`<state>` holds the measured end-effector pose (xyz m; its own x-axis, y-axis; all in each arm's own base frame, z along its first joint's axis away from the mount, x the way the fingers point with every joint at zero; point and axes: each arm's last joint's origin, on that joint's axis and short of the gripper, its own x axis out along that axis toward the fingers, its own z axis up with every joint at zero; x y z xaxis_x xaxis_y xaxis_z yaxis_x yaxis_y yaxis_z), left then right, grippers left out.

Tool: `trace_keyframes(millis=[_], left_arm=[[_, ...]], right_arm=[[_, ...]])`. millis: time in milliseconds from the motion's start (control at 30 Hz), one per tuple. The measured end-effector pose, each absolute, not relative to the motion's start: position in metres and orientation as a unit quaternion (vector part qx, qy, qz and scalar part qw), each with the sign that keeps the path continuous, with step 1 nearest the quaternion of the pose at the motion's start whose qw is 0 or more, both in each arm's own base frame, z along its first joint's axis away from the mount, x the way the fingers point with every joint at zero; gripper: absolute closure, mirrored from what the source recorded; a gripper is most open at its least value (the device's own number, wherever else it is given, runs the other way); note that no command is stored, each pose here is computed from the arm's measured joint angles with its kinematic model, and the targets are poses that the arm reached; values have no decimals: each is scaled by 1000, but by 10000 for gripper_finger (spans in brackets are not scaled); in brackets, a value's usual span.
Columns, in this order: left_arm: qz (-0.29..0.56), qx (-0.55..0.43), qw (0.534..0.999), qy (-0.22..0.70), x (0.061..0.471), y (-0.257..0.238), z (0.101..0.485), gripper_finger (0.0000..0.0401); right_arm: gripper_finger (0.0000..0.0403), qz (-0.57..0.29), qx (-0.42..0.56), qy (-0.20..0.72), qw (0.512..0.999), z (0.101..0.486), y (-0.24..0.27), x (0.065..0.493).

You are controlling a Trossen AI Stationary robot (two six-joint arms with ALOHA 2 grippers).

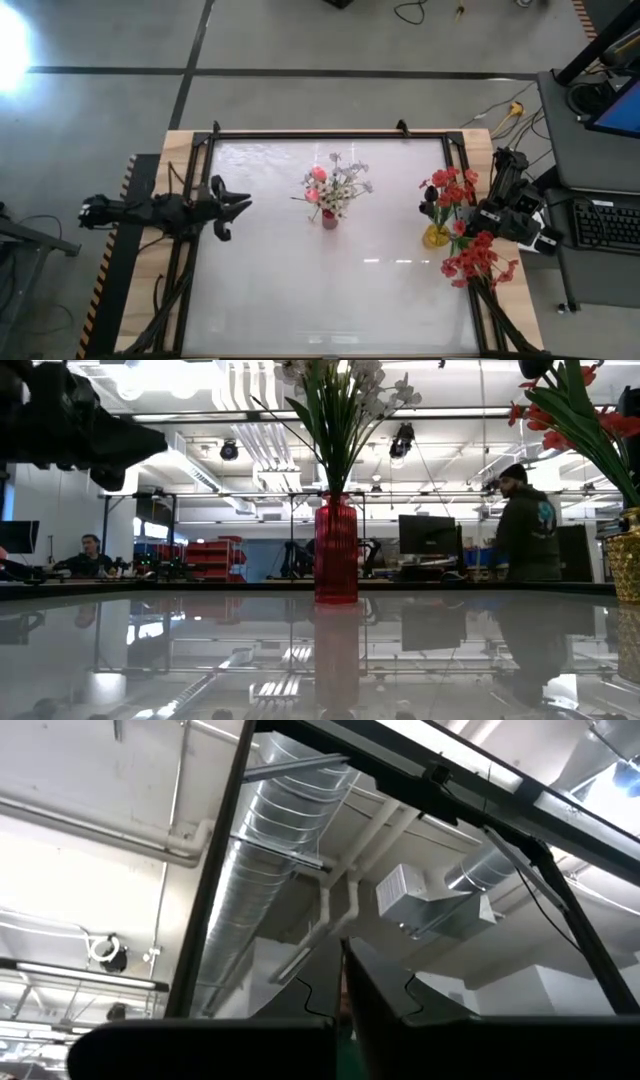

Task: Sort flowers into vase by color
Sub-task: Return to Home Position

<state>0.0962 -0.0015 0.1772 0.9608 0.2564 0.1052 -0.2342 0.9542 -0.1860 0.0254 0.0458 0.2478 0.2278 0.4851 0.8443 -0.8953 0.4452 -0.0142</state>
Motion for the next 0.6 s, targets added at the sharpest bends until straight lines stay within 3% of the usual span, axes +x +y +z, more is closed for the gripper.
trace_keyframes(millis=[600], left_arm=[[101, 35, 994, 26, 104, -4, 163, 321]], right_arm=[[390, 458, 218, -408, 759, 245, 49, 27]])
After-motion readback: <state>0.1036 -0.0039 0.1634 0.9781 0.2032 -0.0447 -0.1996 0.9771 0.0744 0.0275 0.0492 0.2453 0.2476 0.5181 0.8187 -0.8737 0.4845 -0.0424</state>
